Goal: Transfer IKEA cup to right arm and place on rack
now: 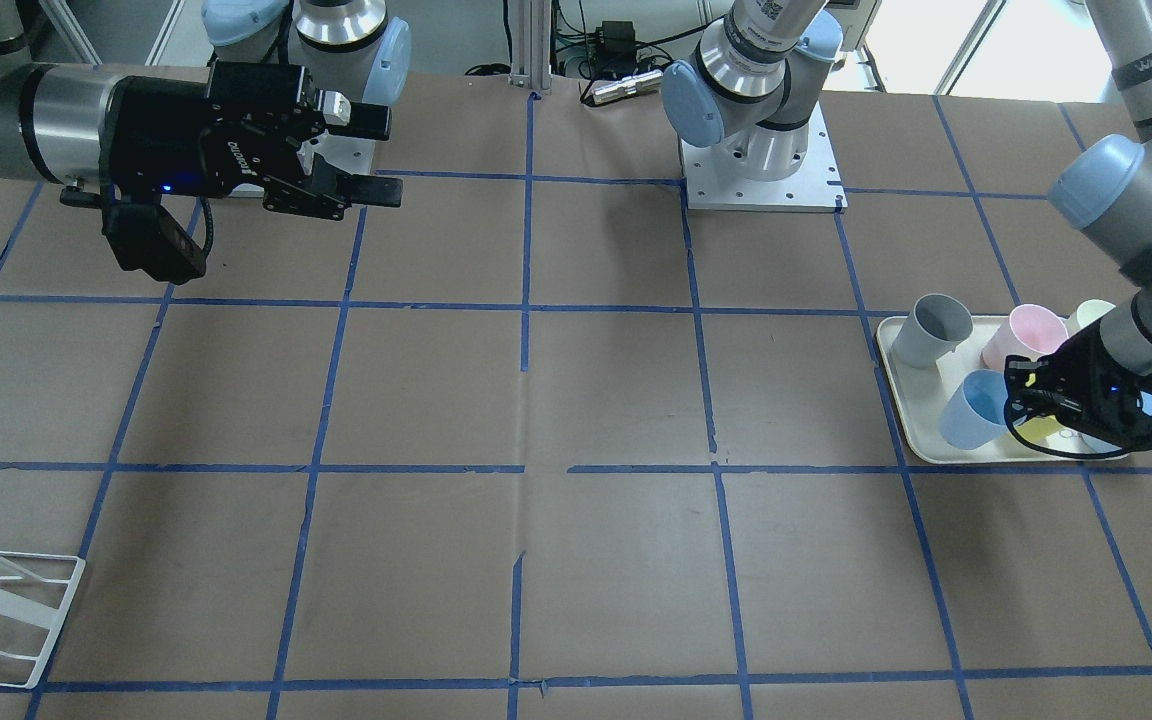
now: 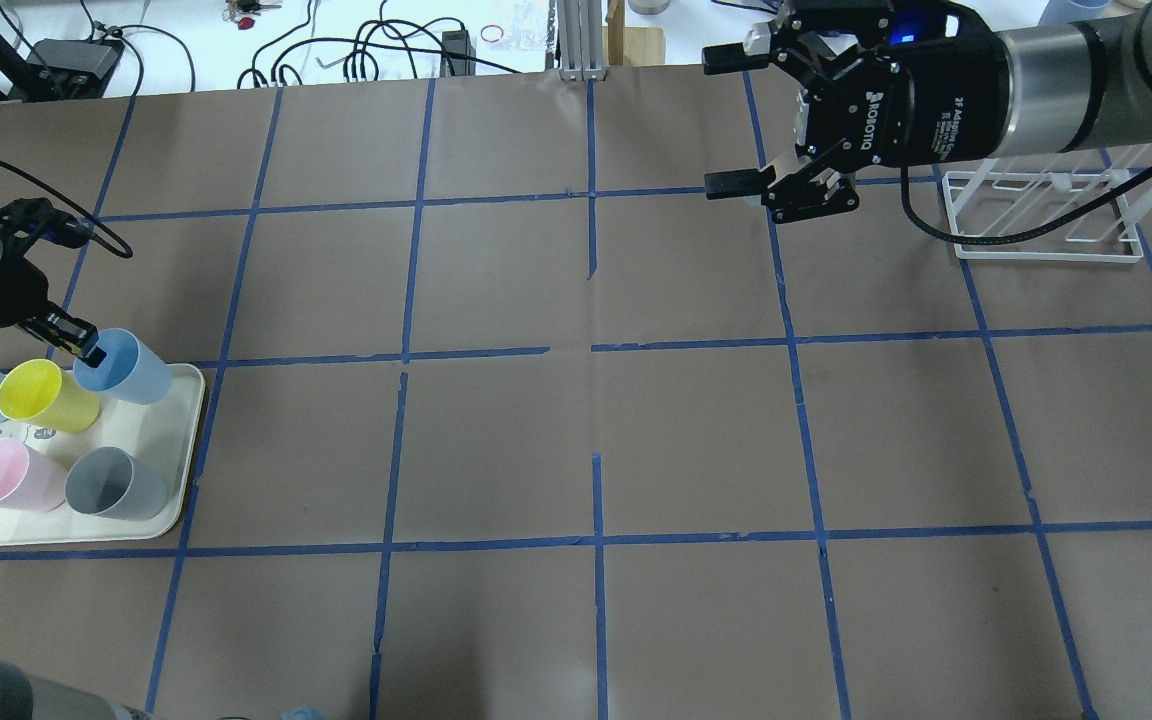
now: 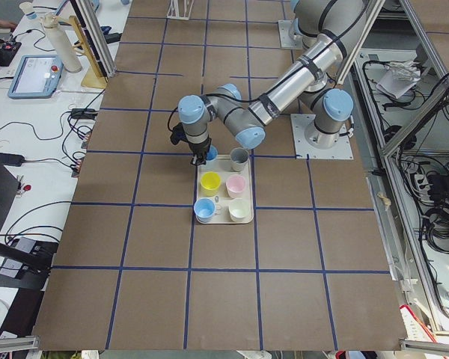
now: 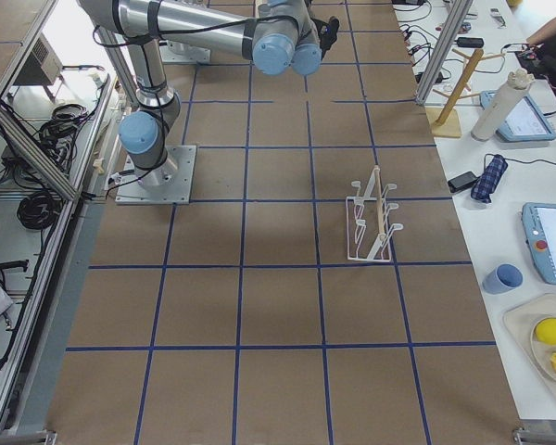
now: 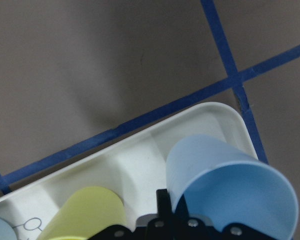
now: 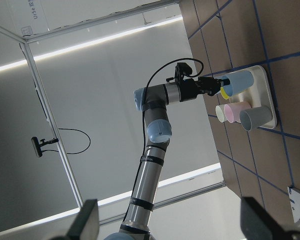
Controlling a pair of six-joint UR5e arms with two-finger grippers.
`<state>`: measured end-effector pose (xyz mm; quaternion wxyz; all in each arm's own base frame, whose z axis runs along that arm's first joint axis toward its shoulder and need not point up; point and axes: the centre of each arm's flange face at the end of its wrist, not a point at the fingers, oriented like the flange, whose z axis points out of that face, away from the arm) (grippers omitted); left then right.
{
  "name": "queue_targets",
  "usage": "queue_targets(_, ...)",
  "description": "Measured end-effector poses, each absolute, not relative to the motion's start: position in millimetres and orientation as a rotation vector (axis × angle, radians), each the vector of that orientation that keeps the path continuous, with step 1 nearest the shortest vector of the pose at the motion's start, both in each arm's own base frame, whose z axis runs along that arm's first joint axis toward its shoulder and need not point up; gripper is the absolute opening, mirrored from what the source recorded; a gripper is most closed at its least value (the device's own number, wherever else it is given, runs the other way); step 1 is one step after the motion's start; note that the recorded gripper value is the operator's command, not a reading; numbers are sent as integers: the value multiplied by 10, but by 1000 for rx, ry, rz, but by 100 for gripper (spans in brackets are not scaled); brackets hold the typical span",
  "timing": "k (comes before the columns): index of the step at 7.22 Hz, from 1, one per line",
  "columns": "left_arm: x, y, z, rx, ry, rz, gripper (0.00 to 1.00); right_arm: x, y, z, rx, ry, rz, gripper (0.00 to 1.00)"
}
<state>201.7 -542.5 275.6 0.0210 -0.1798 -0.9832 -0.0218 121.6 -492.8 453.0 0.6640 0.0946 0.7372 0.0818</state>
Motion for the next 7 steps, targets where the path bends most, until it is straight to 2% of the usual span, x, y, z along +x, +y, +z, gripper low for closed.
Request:
queue_targets(3,1605,-5607,3396,-167,-2870,-35,0,1222,-4926,4553,196,1670,169,100)
queue_targets(7,450,-5559,4253,351,-2346,-270,0,1216,-4954,4533,169,1685,156,100)
